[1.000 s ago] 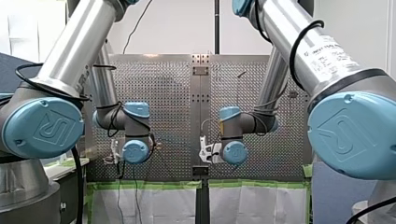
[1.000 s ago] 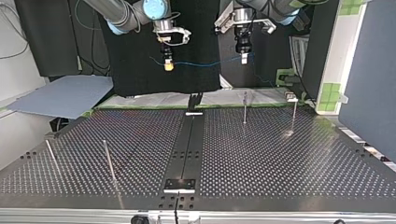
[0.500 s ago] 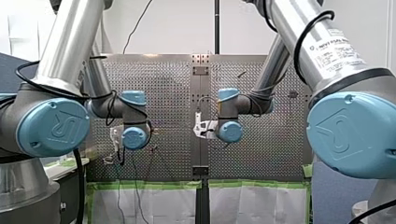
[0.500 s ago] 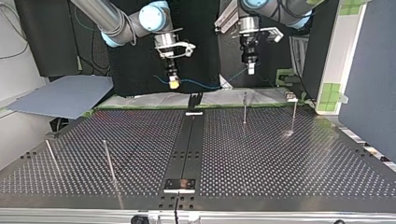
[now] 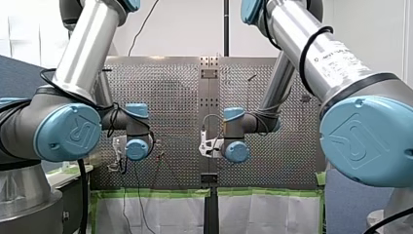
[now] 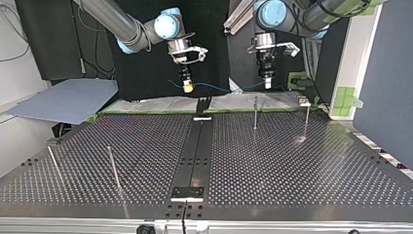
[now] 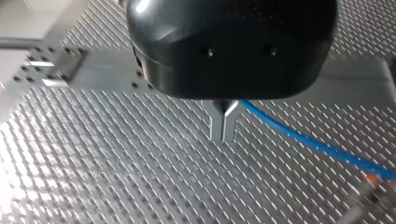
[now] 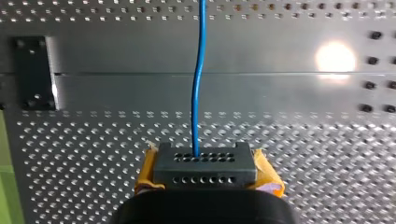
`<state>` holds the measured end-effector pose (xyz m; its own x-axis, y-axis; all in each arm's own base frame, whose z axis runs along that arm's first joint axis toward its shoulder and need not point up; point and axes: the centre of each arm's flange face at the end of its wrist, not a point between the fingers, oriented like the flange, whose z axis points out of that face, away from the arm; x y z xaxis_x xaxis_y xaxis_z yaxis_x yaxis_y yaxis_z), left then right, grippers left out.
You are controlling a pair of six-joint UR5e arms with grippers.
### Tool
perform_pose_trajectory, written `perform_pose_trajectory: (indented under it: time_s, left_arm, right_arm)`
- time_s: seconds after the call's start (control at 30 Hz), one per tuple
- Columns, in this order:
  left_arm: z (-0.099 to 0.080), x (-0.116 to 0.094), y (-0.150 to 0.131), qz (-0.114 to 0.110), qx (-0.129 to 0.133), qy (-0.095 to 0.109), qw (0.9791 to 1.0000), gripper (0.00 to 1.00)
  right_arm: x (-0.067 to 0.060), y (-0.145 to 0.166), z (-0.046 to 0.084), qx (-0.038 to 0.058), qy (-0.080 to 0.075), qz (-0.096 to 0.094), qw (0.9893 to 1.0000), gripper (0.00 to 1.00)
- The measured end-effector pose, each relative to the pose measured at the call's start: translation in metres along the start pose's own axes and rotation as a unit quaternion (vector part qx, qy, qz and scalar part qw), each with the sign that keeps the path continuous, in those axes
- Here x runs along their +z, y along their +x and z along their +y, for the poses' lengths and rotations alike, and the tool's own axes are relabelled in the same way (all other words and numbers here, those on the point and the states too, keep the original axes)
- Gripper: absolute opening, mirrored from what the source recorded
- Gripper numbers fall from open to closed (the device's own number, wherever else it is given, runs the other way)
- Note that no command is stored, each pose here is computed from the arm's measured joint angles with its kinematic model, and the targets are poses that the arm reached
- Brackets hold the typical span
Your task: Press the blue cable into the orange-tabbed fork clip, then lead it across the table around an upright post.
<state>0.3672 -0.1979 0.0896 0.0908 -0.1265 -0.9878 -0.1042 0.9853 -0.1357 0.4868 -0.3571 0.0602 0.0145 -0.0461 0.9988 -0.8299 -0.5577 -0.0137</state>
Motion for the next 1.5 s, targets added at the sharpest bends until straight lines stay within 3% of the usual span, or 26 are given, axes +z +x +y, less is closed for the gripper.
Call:
perform_pose_trajectory:
  time_s: [0.3,0.47,0.73,0.9,1.13,1.5]
  left_arm:
    - [0.031,0.009,0.027,0.029,0.016,-0.04,0.9987,0.0]
    - [0.041,0.009,0.043,0.048,0.023,-0.049,0.9974,0.0]
    - [0.038,0.026,0.072,0.065,0.024,-0.029,0.9972,0.0]
    - [0.035,0.036,0.091,0.081,0.023,-0.016,0.9963,0.0]
    - [0.039,0.034,0.119,0.122,0.032,-0.018,0.9919,0.0]
    - [0.04,0.047,0.123,0.127,0.03,-0.021,0.9912,0.0]
  right_arm:
    - [0.022,-0.008,0.004,0.0015,-0.004,0.0,1.0,0.0]
    - [0.036,-0.011,0.003,0.0017,-0.004,-0.001,1.0,0.0]
    - [0.044,-0.046,0.003,-0.0015,-0.004,-0.028,0.9996,0.0]
    - [0.046,-0.06,0.006,-0.0012,-0.006,-0.034,0.9994,0.0]
    - [0.05,-0.089,0.009,-0.0039,-0.008,-0.053,0.9986,0.0]
    - [0.059,-0.096,0.014,-0.007,-0.012,-0.06,0.9981,0.0]
